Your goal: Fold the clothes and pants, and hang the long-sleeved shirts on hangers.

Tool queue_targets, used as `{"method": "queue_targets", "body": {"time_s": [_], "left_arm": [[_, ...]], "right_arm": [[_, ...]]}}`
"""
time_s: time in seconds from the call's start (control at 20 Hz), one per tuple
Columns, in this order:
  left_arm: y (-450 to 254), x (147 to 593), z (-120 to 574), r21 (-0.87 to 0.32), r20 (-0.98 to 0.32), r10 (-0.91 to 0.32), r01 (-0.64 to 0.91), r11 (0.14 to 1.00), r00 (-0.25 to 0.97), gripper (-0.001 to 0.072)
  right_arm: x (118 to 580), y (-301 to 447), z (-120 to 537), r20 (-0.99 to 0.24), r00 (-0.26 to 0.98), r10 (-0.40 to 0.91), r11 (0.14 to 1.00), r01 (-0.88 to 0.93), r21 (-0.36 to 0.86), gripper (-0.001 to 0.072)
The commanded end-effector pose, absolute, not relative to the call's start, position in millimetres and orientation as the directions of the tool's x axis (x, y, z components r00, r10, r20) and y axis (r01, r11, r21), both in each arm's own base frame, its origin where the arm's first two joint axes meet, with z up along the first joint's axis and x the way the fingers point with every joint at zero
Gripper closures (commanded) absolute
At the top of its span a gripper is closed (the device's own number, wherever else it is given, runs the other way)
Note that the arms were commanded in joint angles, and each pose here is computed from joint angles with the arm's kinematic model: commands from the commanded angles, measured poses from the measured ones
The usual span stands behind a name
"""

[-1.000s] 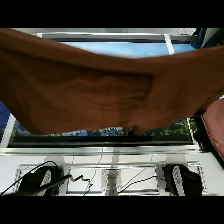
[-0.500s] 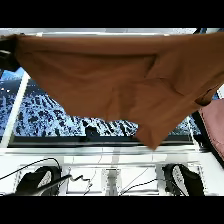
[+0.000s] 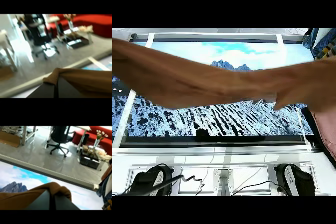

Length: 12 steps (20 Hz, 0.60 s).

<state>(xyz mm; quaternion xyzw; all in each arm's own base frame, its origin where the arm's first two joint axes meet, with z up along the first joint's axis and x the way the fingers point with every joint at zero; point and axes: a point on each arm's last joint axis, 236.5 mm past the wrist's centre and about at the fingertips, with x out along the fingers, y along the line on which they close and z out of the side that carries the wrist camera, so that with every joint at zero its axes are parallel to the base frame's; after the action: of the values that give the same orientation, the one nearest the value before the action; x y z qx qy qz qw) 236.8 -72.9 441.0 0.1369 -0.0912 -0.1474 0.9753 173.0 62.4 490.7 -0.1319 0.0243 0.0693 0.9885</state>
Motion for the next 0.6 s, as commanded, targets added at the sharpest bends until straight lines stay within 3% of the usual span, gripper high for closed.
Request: {"method": "queue_targets", "body": {"time_s": [0.0, 0.1, 0.2, 0.35, 0.45, 0.55], "left_arm": [[-57.8, 203.4, 474.8, 0.316, 0.282, -0.239, 0.146, 0.938, 0.929, 0.0697], [-53.6, 231.0, 456.5, 0.213, 0.203, -0.228, 0.185, 0.959, 0.952, 0.0697], [-56.3, 280.1, 408.4, 0.181, 0.013, -0.253, 0.247, 0.952, 0.967, 0.0697], [-60.2, 361.2, 302.7, 0.085, -0.327, -0.298, 0.342, 0.936, 0.897, 0.0696], [-57.5, 407.6, 234.3, 0.029, -0.482, -0.305, 0.363, 0.931, 0.822, 0.0696], [-55.1, 441.7, 166.4, 0.025, -0.601, -0.310, 0.405, 0.914, 0.737, 0.0696]], "right_arm": [[158.2, 65.2, 501.5, -0.022, 0.994, 0.105, 0.955, -0.107, -0.276, 0.0701], [176.8, 48.9, 518.1, 0.036, 0.997, 0.069, 0.965, -0.057, -0.256, 0.0703], [215.6, 23.4, 510.7, -0.012, 0.999, 0.048, 0.977, -0.050, -0.209, 0.0703], [289.8, -7.7, 424.7, -0.345, 0.928, 0.141, 0.988, -0.154, -0.011, 0.0702], [328.9, -25.3, 342.0, -0.578, 0.780, 0.239, 0.970, -0.169, 0.173, 0.0701], [363.5, -31.4, 265.1, -0.707, 0.619, 0.343, 0.936, -0.159, 0.315, 0.0700]]}}
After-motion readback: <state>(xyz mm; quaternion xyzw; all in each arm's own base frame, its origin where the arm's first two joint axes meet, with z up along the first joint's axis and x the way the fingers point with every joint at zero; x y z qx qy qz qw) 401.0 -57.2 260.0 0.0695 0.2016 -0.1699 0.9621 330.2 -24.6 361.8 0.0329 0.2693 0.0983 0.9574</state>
